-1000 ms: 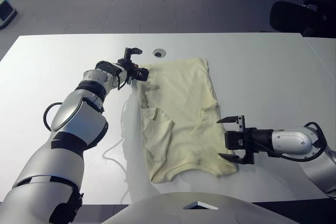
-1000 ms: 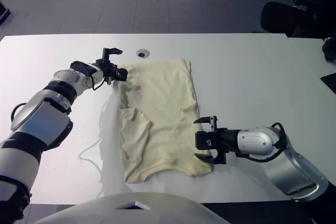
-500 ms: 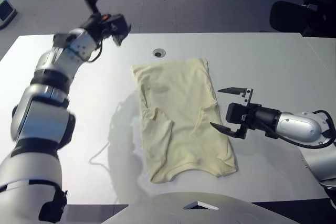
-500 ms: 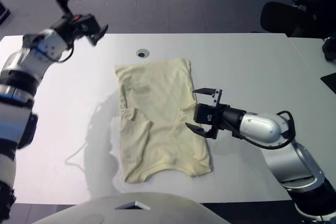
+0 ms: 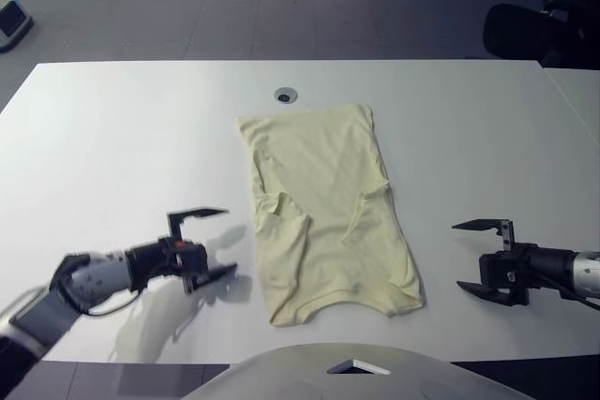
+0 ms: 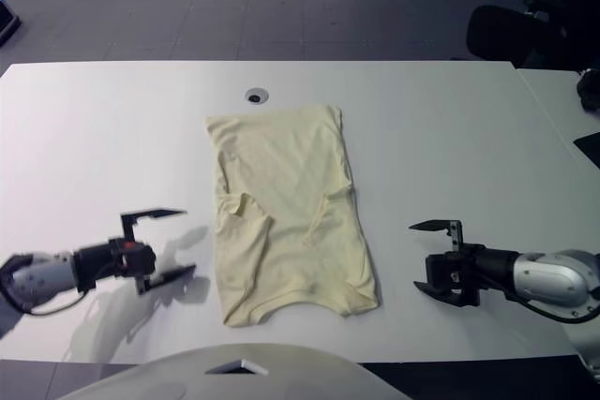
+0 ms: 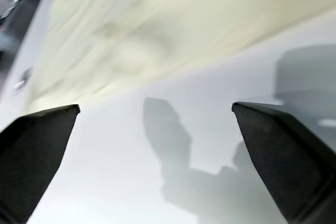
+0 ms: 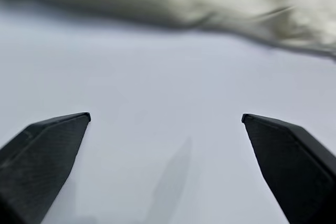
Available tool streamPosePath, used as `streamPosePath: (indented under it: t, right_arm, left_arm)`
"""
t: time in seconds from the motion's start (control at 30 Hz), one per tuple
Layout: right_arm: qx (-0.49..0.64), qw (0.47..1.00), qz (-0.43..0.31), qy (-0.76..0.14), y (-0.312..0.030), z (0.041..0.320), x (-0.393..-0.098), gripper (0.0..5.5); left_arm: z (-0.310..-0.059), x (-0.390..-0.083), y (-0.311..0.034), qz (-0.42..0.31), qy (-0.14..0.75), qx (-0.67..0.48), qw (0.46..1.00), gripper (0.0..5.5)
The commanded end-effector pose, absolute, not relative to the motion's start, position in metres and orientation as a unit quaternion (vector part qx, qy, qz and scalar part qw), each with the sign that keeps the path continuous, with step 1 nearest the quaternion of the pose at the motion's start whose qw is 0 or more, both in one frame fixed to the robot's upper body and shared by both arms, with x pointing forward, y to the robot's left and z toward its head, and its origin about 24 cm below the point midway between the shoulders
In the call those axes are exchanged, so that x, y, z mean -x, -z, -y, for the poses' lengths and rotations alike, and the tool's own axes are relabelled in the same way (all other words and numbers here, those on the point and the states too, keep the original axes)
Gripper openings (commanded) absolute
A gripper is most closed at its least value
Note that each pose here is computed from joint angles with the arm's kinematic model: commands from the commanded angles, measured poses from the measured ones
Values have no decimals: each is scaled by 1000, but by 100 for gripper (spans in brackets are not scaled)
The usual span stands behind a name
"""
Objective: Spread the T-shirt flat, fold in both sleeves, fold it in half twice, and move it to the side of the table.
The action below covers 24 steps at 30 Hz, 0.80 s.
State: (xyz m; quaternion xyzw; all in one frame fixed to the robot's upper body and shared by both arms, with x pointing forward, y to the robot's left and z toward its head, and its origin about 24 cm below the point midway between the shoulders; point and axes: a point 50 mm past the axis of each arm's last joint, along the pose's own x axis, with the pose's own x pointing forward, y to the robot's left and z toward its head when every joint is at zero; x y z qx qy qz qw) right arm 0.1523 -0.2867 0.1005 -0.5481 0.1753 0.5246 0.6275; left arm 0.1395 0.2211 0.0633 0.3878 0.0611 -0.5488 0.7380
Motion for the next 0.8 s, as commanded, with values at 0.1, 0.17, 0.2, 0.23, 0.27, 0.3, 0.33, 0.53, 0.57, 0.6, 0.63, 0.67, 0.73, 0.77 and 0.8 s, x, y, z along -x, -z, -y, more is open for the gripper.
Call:
streamPosePath:
  t: [0.1, 0.17, 0.2, 0.23, 0.27, 0.3, 0.33, 0.53, 0.57, 0.6, 0.63, 0.67, 0.73, 0.77, 0.8]
  right_arm:
    - [589, 574, -75, -564, -83, 276, -151, 538]
    - [590, 573, -48, -566, -81, 269, -154, 538]
    - [588, 573, -39, -569, -79, 266, -153, 538]
    - [586, 573, -31, -572, -77, 263, -153, 538]
    - [582, 572, -24, -577, -74, 259, -151, 538]
    - [578, 572, -19, -582, -72, 256, -148, 538]
    - [574, 571, -15, -587, -69, 254, -146, 538]
    - [556, 584, 11, -591, -59, 237, -139, 540]
    - [552, 586, 14, -593, -59, 235, -136, 540]
    - [548, 586, 18, -596, -58, 233, -134, 540]
    - [544, 586, 22, -601, -58, 231, -131, 540]
    - [541, 585, 26, -604, -58, 229, -129, 540]
    - [538, 586, 30, -605, -57, 226, -128, 517]
    - [538, 587, 31, -604, -56, 225, -128, 500]
    - [538, 588, 32, -604, -56, 224, -128, 484]
  left_arm:
    - [-189, -94, -57, -99, 552, -406, 721, 540]
    - [-185, -90, -57, -101, 544, -414, 723, 540]
    - [-183, -89, -56, -103, 542, -419, 721, 540]
    - [-183, -89, -56, -103, 538, -426, 720, 540]
    - [-182, -89, -56, -100, 537, -437, 715, 540]
    - [-182, -89, -55, -98, 538, -445, 709, 540]
    - [-181, -90, -55, -95, 539, -453, 704, 540]
    - [-181, -90, -54, -99, 560, -466, 677, 509]
    - [-182, -90, -54, -103, 566, -465, 673, 493]
    - [-183, -90, -54, -105, 569, -464, 671, 477]
    - [-184, -90, -53, -108, 572, -463, 669, 454]
    - [-184, -90, -52, -111, 574, -462, 667, 431]
    - [-184, -91, -50, -112, 577, -459, 666, 386]
    - [-183, -92, -50, -112, 579, -458, 665, 364]
    - [-183, -93, -50, -111, 581, -457, 665, 348]
